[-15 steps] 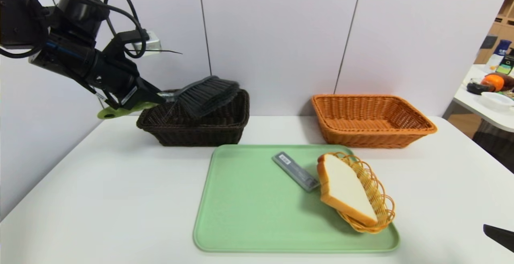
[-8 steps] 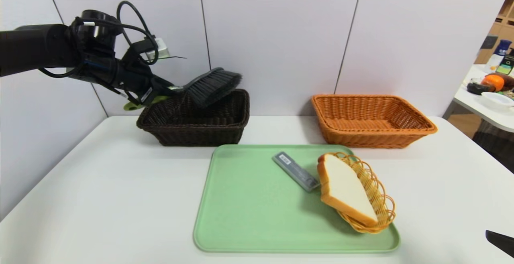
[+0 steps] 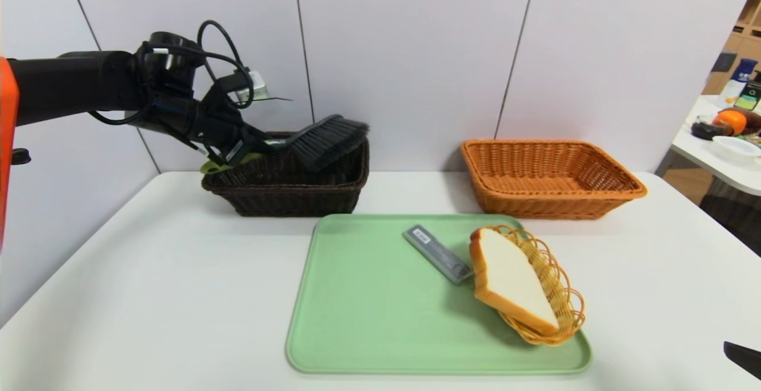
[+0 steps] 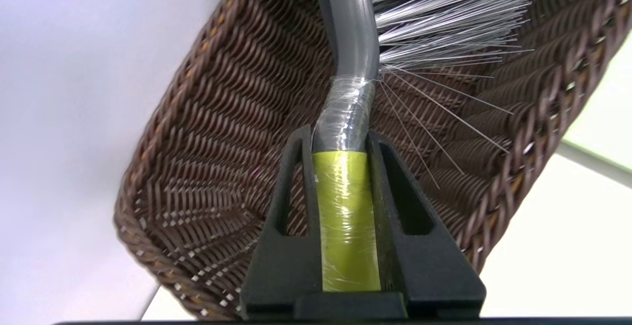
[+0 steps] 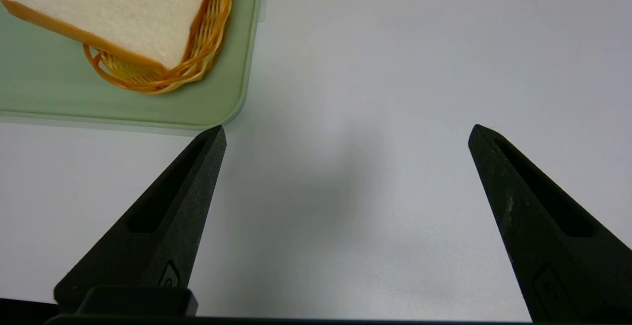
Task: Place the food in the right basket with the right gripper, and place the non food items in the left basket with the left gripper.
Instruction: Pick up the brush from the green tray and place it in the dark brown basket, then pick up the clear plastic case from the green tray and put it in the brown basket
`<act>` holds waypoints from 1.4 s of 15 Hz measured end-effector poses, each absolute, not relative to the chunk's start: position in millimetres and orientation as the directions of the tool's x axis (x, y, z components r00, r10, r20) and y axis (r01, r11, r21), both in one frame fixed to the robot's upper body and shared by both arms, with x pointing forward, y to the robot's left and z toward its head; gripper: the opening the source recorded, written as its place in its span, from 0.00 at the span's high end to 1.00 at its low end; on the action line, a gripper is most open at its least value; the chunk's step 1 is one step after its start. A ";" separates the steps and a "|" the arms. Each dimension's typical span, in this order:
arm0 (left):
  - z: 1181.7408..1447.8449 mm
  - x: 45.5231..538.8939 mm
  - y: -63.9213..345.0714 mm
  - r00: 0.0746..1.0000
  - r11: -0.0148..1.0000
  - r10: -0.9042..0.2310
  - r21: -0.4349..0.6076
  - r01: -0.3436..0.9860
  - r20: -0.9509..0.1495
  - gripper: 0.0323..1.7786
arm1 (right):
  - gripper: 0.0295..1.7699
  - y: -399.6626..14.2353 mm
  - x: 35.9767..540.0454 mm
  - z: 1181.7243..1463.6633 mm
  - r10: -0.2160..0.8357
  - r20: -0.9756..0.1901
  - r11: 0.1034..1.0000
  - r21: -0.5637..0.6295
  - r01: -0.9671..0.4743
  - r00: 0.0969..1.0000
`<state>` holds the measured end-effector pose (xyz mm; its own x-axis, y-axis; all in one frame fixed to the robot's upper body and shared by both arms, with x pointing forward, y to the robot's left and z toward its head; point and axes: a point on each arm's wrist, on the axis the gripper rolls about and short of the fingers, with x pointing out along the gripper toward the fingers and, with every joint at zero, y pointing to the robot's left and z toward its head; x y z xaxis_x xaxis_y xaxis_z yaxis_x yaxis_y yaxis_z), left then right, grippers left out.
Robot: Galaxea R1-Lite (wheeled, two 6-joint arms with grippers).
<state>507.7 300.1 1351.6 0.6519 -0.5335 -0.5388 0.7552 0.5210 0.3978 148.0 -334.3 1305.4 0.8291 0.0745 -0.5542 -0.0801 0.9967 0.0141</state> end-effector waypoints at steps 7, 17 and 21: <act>1351.0 508.0 300.1 0.651 0.542 -0.533 0.373 0.753 -0.541 0.83 | 0.04 -334.3 145.3 1304.8 0.075 -0.548 0.997 0.013 -0.081 0.833; 1357.8 502.0 299.4 0.650 0.577 -0.536 0.328 0.748 -0.539 0.99 | 0.04 -334.3 144.5 1304.7 0.075 -0.545 0.997 0.013 -0.081 0.835; 1374.4 492.0 293.6 0.667 0.634 -0.547 0.270 0.725 -0.507 0.99 | 0.04 -334.3 144.6 1304.2 0.075 -0.545 0.997 0.013 -0.081 0.835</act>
